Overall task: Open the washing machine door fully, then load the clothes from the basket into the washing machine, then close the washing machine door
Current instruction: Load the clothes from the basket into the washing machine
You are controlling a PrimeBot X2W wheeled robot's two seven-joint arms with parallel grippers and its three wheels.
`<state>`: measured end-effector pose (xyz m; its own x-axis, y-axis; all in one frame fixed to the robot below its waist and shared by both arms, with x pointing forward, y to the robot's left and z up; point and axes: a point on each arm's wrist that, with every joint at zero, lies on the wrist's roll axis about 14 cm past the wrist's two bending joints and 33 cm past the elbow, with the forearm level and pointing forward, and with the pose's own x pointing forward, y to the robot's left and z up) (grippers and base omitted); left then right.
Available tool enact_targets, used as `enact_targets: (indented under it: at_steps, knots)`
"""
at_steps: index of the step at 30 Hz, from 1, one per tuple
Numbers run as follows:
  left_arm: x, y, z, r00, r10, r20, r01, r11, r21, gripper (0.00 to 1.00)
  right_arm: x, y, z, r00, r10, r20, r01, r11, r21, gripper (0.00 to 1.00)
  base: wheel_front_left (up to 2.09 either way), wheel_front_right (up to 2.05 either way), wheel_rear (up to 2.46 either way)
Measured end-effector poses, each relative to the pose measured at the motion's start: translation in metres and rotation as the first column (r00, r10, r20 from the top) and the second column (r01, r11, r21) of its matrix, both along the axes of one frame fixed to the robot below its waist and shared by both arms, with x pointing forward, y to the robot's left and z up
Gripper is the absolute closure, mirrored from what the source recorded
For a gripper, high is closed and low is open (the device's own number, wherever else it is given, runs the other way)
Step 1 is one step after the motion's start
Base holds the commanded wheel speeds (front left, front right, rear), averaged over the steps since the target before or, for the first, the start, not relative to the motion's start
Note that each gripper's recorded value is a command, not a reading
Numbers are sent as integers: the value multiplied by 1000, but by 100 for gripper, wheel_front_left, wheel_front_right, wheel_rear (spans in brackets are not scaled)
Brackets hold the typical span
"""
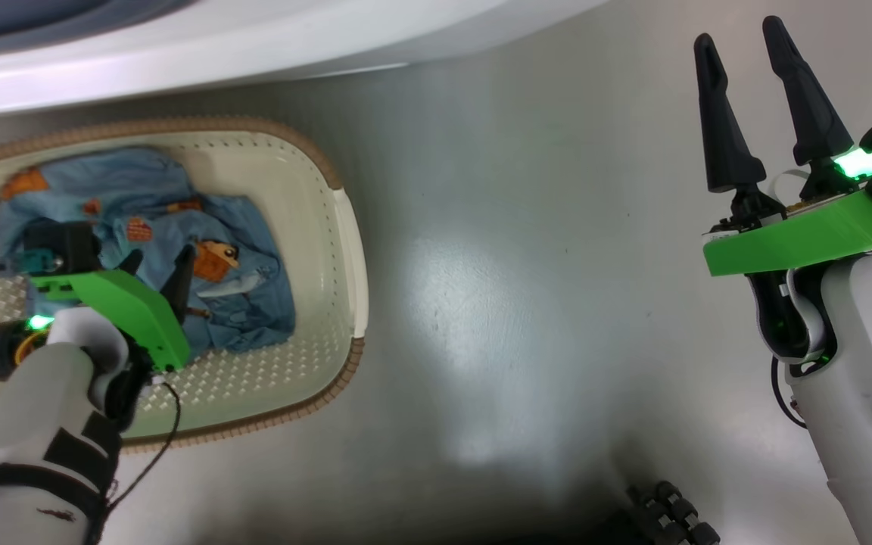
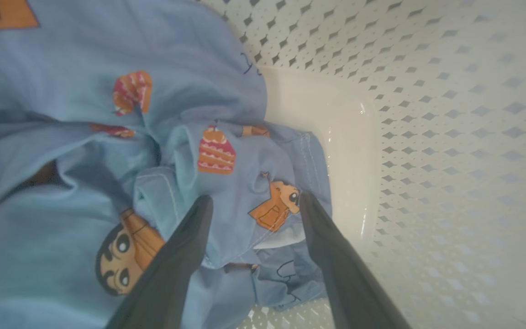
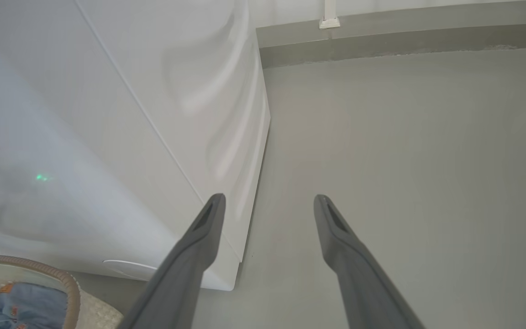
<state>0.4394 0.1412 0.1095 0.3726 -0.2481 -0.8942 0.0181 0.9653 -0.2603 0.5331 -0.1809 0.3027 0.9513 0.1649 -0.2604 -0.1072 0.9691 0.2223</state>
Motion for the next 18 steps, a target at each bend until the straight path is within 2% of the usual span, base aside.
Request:
enact_targets:
  at_steps: [11, 18]
  knots:
    - [-21, 5, -33, 989, -27, -143, 36, 998, 60, 0, -4, -5, -14, 999, -16, -29, 16, 1000, -11, 0, 0, 0, 0]
    - [-19, 11, -43, 987, -30, -161, 49, 992, 116, 0, -8, -11, -17, 999, -29, -39, 28, 999, -22, 0, 0, 0, 0]
